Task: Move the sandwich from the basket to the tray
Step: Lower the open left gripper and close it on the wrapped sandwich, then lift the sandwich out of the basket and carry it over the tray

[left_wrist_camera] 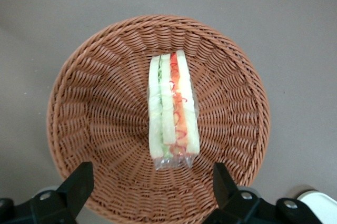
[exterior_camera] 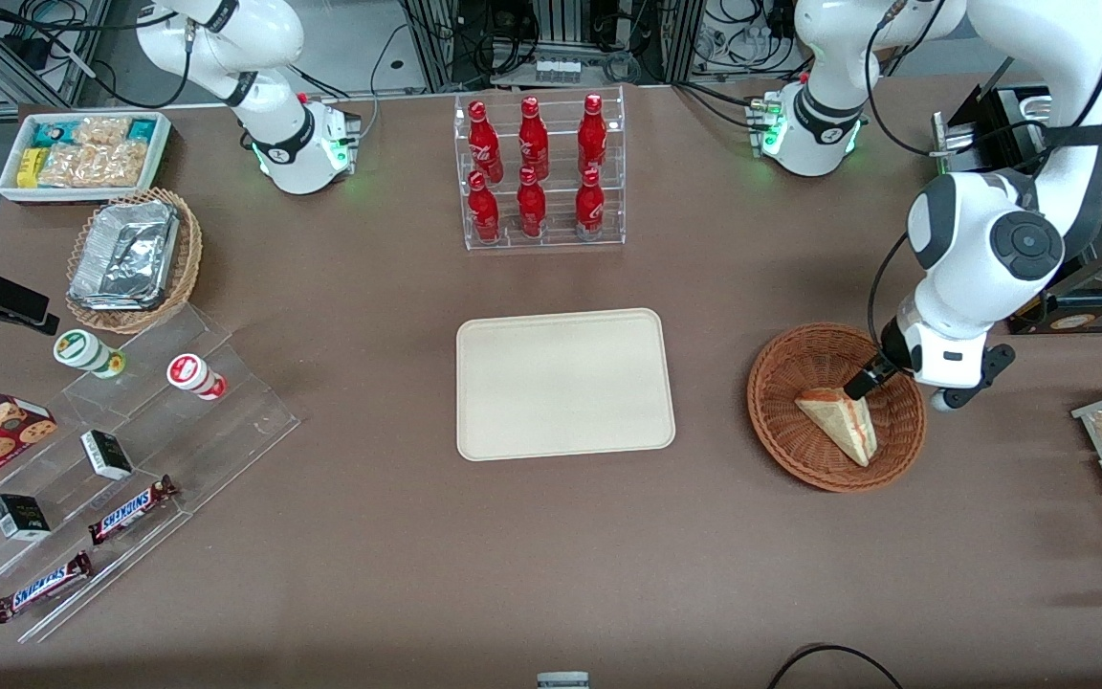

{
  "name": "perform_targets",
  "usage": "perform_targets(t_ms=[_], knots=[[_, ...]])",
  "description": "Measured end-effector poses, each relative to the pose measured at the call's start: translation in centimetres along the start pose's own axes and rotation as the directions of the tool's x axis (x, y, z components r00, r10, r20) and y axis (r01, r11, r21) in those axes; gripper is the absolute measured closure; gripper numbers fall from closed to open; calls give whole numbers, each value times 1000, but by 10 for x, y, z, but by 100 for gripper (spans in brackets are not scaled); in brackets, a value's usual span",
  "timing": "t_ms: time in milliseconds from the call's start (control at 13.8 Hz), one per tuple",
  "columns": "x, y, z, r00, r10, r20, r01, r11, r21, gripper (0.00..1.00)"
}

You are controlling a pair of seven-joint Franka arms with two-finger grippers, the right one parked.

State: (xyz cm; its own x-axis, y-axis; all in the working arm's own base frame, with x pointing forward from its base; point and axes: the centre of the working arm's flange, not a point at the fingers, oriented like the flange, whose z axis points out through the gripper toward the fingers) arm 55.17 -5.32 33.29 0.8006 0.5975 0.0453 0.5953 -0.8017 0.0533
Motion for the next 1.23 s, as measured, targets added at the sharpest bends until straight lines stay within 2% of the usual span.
perform_targets(t_ms=[289, 724, 796, 1086, 1158, 1230], knots=[[4, 4, 26, 1000, -2, -13, 1, 1000, -23, 0], [6, 5, 64, 1000, -4, -6, 4, 1000, -31, 1], [5, 4, 69, 1000, -5, -2, 5, 1000, -28, 5], [9, 7, 73, 1000, -10, -4, 10, 999, -33, 50], [11, 9, 70, 1000, -11, -10, 10, 999, -38, 59], [13, 11, 67, 1000, -10, -12, 9, 999, -39, 64]])
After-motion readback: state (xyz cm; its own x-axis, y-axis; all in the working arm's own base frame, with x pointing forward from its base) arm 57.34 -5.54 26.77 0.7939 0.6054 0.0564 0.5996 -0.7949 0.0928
